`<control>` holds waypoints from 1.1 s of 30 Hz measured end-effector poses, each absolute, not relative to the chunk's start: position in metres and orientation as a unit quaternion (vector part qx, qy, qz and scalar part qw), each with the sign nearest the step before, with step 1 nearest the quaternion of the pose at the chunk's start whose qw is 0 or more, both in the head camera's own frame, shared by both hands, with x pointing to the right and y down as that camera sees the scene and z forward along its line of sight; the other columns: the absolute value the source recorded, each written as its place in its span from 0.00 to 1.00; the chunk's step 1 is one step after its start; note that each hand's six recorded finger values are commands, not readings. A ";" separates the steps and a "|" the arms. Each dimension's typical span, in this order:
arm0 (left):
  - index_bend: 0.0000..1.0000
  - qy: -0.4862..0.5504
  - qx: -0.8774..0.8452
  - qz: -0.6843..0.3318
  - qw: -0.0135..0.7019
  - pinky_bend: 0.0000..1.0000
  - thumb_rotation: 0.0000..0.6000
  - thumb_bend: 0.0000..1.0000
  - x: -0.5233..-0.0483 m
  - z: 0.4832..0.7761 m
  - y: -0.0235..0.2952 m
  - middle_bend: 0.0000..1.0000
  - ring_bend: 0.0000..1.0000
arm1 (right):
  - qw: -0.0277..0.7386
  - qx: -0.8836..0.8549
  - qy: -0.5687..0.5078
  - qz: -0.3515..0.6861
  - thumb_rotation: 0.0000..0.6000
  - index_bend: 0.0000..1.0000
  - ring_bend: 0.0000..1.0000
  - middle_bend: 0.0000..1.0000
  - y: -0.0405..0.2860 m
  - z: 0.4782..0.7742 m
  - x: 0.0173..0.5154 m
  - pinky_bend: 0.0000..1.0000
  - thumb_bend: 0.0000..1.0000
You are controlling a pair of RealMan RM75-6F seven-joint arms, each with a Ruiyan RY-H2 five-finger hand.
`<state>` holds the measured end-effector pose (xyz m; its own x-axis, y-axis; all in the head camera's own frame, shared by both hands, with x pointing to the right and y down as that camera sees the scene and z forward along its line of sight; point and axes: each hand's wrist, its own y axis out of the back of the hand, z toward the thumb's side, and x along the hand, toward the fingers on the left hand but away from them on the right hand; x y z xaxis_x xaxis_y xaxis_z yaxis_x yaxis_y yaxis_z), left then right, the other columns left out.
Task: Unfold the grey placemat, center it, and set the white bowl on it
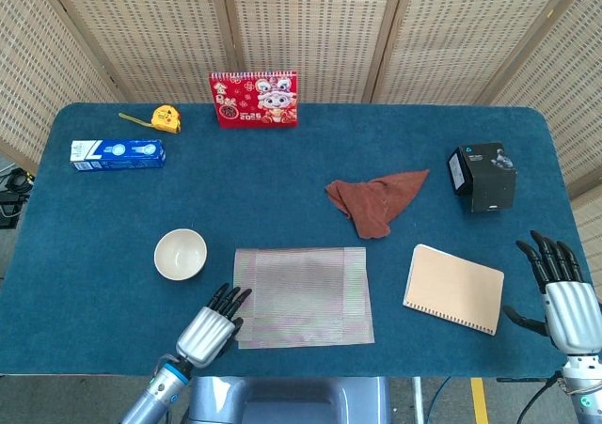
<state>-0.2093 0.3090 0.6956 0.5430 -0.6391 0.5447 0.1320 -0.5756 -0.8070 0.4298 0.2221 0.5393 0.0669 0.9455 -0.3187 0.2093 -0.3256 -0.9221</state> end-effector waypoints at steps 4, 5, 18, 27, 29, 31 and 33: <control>0.57 0.167 -0.765 -0.448 0.432 0.00 1.00 0.41 -0.210 0.695 0.308 0.00 0.00 | 0.359 -0.636 -0.456 0.509 1.00 0.14 0.00 0.00 0.222 0.539 0.430 0.00 0.10; 0.57 0.167 -0.765 -0.448 0.432 0.00 1.00 0.43 -0.210 0.695 0.308 0.00 0.00 | 0.359 -0.636 -0.456 0.509 1.00 0.14 0.00 0.00 0.222 0.539 0.430 0.00 0.10; 0.57 0.174 -0.765 -0.444 0.433 0.00 1.00 0.45 -0.212 0.691 0.302 0.00 0.00 | 0.357 -0.639 -0.455 0.508 1.00 0.14 0.00 0.00 0.223 0.540 0.429 0.00 0.10; 0.57 0.193 -0.764 -0.438 0.432 0.00 1.00 0.45 -0.211 0.681 0.290 0.00 0.00 | 0.355 -0.639 -0.455 0.508 1.00 0.14 0.00 0.00 0.223 0.540 0.429 0.00 0.10; 0.57 0.198 -0.764 -0.436 0.433 0.00 1.00 0.45 -0.211 0.677 0.287 0.00 0.00 | 0.355 -0.639 -0.455 0.508 1.00 0.14 0.00 0.00 0.222 0.540 0.429 0.00 0.10; 0.58 0.204 -0.763 -0.433 0.435 0.00 1.00 0.45 -0.210 0.673 0.282 0.00 0.00 | 0.356 -0.638 -0.456 0.508 1.00 0.14 0.00 0.00 0.222 0.540 0.430 0.00 0.10; 0.58 0.210 -0.761 -0.432 0.437 0.00 1.00 0.45 -0.209 0.669 0.275 0.00 0.00 | 0.356 -0.638 -0.456 0.509 1.00 0.14 0.00 0.00 0.222 0.540 0.430 0.00 0.10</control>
